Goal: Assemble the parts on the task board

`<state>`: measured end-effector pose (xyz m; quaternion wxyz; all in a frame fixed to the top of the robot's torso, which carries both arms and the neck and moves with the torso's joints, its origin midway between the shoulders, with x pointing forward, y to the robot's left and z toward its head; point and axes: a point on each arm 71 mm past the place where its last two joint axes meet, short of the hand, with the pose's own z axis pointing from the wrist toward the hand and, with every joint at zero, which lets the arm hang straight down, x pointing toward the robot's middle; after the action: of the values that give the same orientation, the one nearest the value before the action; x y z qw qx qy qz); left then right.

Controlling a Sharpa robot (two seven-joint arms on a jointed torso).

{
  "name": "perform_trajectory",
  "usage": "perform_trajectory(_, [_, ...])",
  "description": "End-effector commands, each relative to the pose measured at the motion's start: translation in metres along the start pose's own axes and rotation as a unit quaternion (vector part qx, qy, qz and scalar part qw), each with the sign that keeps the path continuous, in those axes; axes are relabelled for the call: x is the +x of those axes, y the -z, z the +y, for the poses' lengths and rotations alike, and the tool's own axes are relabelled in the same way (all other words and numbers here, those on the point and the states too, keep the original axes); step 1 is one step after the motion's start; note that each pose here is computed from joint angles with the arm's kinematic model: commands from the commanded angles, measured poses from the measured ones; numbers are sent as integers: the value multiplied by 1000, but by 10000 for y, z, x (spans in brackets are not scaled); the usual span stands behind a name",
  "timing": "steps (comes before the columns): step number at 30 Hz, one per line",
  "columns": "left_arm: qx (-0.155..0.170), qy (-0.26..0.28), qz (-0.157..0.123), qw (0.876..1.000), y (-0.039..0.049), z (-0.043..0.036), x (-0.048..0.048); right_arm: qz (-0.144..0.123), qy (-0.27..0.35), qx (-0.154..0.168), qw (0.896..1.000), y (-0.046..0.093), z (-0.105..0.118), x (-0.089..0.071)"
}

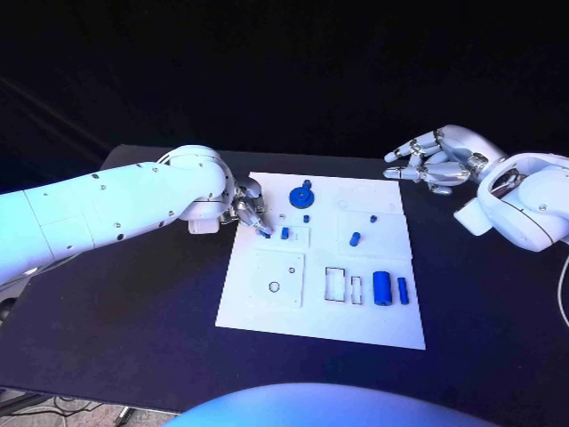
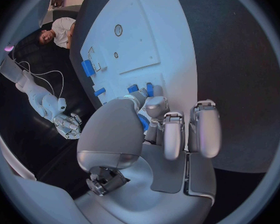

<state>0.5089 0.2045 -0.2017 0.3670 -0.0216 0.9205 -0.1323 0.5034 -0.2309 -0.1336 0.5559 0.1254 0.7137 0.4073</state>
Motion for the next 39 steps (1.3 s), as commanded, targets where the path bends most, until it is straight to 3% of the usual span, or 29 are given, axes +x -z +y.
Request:
perform_trajectory(1, [-2, -11, 11, 1000, -8, -8, 31, 5, 1, -5, 1000, 2, 10, 11])
perform_trajectory(15, [-12, -10, 28, 1000, -39, -32, 66, 6, 1, -5, 1000, 6, 10, 11])
perform_trajectory(25, [-34, 0, 23, 999, -67, -30, 61, 8, 1, -4, 1000, 9, 10, 13])
perform_trajectory(39, [-39, 1, 21, 999, -86, -66, 60, 8, 1, -4, 1000, 11, 6, 10])
